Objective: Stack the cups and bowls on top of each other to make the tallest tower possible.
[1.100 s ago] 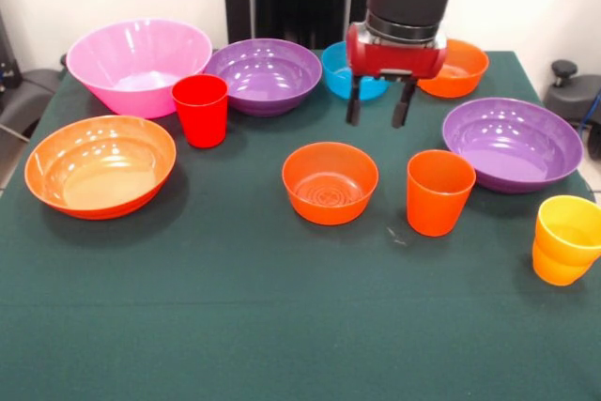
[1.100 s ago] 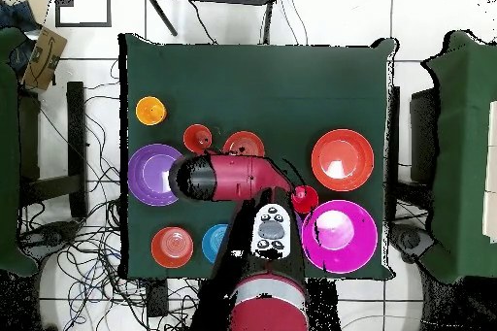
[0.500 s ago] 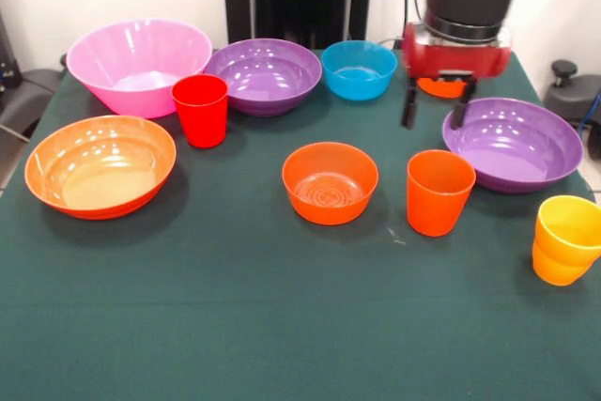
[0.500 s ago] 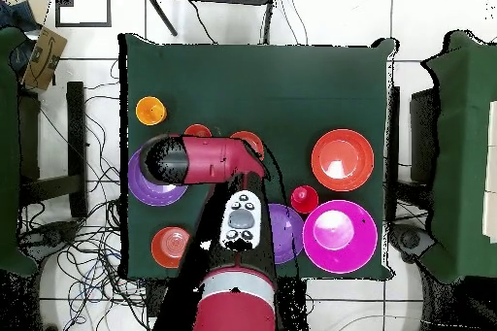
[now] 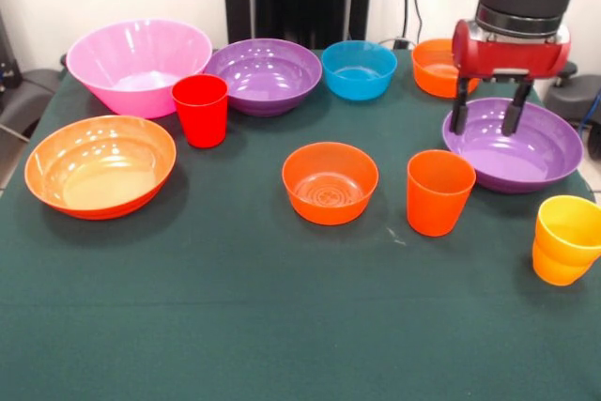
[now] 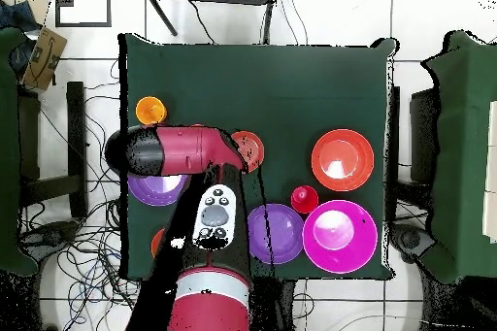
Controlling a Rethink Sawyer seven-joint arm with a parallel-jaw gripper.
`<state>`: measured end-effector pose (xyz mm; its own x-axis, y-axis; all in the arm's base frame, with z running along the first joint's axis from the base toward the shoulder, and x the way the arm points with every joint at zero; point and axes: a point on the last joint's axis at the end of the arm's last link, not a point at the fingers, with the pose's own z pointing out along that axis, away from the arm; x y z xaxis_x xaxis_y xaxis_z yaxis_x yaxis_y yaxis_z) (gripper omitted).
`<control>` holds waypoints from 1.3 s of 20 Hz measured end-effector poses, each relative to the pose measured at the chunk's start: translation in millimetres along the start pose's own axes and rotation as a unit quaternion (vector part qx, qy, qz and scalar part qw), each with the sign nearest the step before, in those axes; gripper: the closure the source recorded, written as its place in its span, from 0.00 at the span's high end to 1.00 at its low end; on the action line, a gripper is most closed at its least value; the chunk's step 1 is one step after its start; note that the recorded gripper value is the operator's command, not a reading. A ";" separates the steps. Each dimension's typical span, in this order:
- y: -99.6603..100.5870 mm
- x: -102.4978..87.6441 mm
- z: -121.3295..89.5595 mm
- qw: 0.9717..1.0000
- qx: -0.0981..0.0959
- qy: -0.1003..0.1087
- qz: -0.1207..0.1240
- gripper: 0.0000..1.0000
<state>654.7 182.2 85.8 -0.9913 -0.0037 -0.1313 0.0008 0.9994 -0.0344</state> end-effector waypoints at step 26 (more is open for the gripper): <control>-5.3 0.7 75.8 0.999 0.044 0.016 0.012 1.00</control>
<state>664.0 174.3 10.9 -0.9945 0.0232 -0.1020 0.0352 0.9924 -0.1177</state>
